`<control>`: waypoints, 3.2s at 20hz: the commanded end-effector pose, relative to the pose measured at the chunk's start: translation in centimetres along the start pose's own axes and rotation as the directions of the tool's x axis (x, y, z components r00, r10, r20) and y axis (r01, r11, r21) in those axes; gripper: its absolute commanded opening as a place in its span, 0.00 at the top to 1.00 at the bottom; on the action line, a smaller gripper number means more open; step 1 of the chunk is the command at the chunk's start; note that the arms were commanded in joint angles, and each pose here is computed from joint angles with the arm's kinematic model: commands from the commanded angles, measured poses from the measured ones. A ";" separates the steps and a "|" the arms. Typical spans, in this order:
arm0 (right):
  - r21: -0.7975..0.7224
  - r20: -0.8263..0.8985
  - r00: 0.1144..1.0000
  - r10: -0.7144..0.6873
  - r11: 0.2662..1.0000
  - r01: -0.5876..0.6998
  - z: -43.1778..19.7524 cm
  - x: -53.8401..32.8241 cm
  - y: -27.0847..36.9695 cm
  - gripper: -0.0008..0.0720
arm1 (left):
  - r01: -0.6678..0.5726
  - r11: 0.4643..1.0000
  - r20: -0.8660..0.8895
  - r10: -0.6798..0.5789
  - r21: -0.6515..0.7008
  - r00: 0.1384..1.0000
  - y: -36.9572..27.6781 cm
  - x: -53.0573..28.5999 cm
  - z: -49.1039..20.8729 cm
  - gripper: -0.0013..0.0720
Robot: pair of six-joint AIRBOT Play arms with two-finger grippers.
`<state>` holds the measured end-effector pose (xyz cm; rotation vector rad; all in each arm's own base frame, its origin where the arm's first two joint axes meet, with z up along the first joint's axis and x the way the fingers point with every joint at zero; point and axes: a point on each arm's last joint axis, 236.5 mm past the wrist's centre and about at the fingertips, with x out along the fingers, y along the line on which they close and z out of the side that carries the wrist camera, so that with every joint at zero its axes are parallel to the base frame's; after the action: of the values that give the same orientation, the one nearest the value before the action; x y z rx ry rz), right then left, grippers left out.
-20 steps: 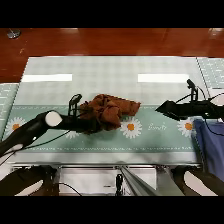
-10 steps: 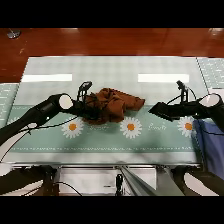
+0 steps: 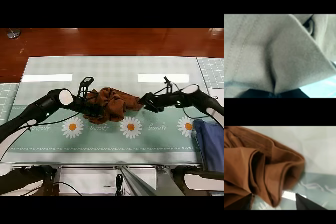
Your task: Fold the shirts.
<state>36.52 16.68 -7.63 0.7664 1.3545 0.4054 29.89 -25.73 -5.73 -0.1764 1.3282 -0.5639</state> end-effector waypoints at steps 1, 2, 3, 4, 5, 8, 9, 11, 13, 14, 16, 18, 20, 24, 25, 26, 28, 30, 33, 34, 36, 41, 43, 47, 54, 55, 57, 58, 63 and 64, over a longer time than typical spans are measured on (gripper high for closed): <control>0.021 -0.042 0.999 0.024 1.000 -0.023 1.3 3.0 1.4 0.25 | 0.000 1.000 -0.003 0.000 -0.001 1.000 -0.1 0.0 0.0 0.95; 0.014 -0.052 0.998 0.028 1.000 -0.027 1.6 3.3 1.7 0.44 | 0.000 1.000 -0.003 0.000 -0.001 1.000 -0.1 0.0 0.0 0.95; 0.007 -0.059 0.998 0.034 0.999 -0.034 1.8 3.4 1.9 0.65 | 0.000 1.000 -0.002 0.000 -0.001 1.000 -0.1 0.0 0.0 0.95; -0.027 -0.069 0.997 0.043 0.999 -0.045 2.0 3.3 2.4 0.93 | 0.000 1.000 0.000 0.000 -0.001 1.000 0.0 0.0 0.1 0.95; -0.062 -0.072 0.996 0.059 0.996 -0.064 2.5 2.7 3.3 0.95 | 0.000 1.000 0.007 0.000 -0.004 1.000 0.1 -0.2 0.3 0.95; -0.213 -0.032 0.987 0.159 0.963 -0.162 6.8 -3.7 9.8 0.95 | 0.013 1.000 0.129 -0.012 -0.011 0.992 0.5 -5.5 5.2 0.95; -0.267 0.043 0.981 0.191 0.948 -0.173 9.3 -7.2 12.8 0.95 | 0.020 1.000 0.238 -0.017 -0.011 0.971 0.3 -8.9 8.3 0.95; -0.377 0.201 0.949 0.245 0.913 -0.156 13.2 -14.8 18.9 0.95 | 0.065 0.998 0.511 -0.053 -0.007 0.858 -0.9 -18.5 15.0 0.95; -0.512 0.315 0.904 0.288 0.854 -0.093 13.9 -23.2 24.7 0.95 | 0.084 0.996 0.710 -0.072 0.018 0.701 -2.1 -28.7 18.7 0.95; -0.572 0.360 0.884 0.298 0.819 -0.043 13.2 -26.8 26.7 0.95 | 0.072 0.997 0.775 -0.073 0.035 0.628 -2.7 -33.4 19.1 0.95; -0.635 0.464 0.821 0.333 0.771 0.046 10.5 -33.5 29.4 0.95 | 0.030 0.997 0.868 -0.072 0.066 0.491 -3.9 -41.4 18.4 0.95; -0.672 0.533 0.772 0.347 0.728 0.137 6.1 -38.4 30.6 0.95 | -0.014 0.997 0.926 -0.064 0.074 0.371 -4.9 -47.6 16.1 0.95; -0.658 0.627 0.720 0.298 0.697 0.285 1.6 -42.0 30.0 0.95 | -0.093 0.994 0.961 -0.026 0.053 0.275 -5.3 -52.2 12.8 0.95; -0.473 0.812 0.575 0.100 0.690 0.548 -6.2 -46.8 25.8 0.95 | -0.275 0.960 0.972 0.108 -0.047 0.209 -5.2 -56.0 5.5 0.95; -0.438 0.839 0.537 0.084 0.690 0.576 -8.1 -47.7 25.2 0.95 | -0.294 0.954 0.968 0.122 -0.053 0.220 -5.6 -55.9 3.9 0.95; -0.413 0.856 0.511 0.076 0.695 0.588 -9.7 -48.2 24.8 0.95 | -0.303 0.952 0.960 0.128 -0.049 0.247 -6.0 -55.3 2.4 0.95; -0.395 0.863 0.500 0.066 0.706 0.588 -12.3 -47.9 23.8 0.95 | -0.299 0.953 0.925 0.146 -0.037 0.351 -6.4 -52.9 -0.2 0.95; -0.392 0.846 0.531 0.042 0.725 0.566 -13.6 -46.4 22.5 0.95 | -0.262 0.964 0.865 0.164 -0.040 0.474 -5.8 -49.4 -2.2 0.95; -0.406 0.779 0.626 -0.005 0.757 0.511 -13.7 -42.8 20.1 0.95 | -0.156 0.987 0.731 0.136 -0.041 0.669 -4.5 -42.2 -4.5 0.95; -0.419 0.741 0.671 -0.017 0.770 0.482 -13.5 -41.2 19.4 0.95 | -0.112 0.993 0.687 0.108 -0.040 0.718 -4.2 -39.9 -5.0 0.95; -0.431 0.666 0.745 -0.033 0.798 0.421 -12.7 -38.0 17.8 0.95 | -0.019 0.998 0.599 0.051 -0.060 0.799 -3.1 -35.1 -5.5 0.95; -0.316 0.537 0.829 -0.159 0.873 0.372 -6.9 -29.7 9.2 0.95 | 0.195 0.969 0.506 -0.095 -0.149 0.857 1.3 -23.9 -3.3 0.95; -0.247 0.515 0.834 -0.199 0.897 0.366 -3.2 -26.9 6.0 0.95 | 0.214 0.956 0.509 -0.087 -0.198 0.856 3.7 -20.4 -1.2 0.95; -0.124 0.428 0.855 -0.292 0.918 0.376 3.6 -21.6 -0.3 0.95 | 0.207 0.949 0.370 -0.109 -0.239 0.923 4.4 -12.4 0.9 0.95; 0.014 0.200 0.937 -0.285 0.958 0.288 7.9 -13.5 -5.6 0.72 | 0.194 0.949 0.182 -0.152 -0.246 0.972 2.0 -3.7 0.8 0.47; 0.017 0.190 0.944 -0.269 0.962 0.271 8.3 -13.7 -5.2 0.31 | 0.204 0.949 0.192 -0.160 -0.241 0.968 2.0 -4.8 1.7 0.04; -0.011 0.195 0.948 -0.253 0.966 0.260 9.2 -16.2 -4.3 0.13 | 0.192 0.960 0.176 -0.157 -0.203 0.972 3.4 -8.6 3.4 0.02; -0.039 0.202 0.946 -0.255 0.963 0.268 9.4 -18.2 -4.3 0.13 | 0.165 0.966 0.179 -0.130 -0.201 0.975 5.1 -11.1 4.2 0.02; 0.191 0.276 0.884 -0.377 0.923 0.334 6.0 -24.3 -13.1 0.13 | 0.157 0.857 0.393 0.057 -0.491 0.918 15.7 -20.0 6.6 0.02; 0.248 0.266 0.894 -0.361 0.922 0.298 4.3 -22.8 -14.5 0.13 | 0.199 0.846 0.384 0.007 -0.495 0.924 15.4 -18.9 6.3 0.02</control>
<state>37.14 -7.75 1.28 0.6122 1.2095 -0.0348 37.58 -8.01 5.15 -0.6488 1.0897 -0.2882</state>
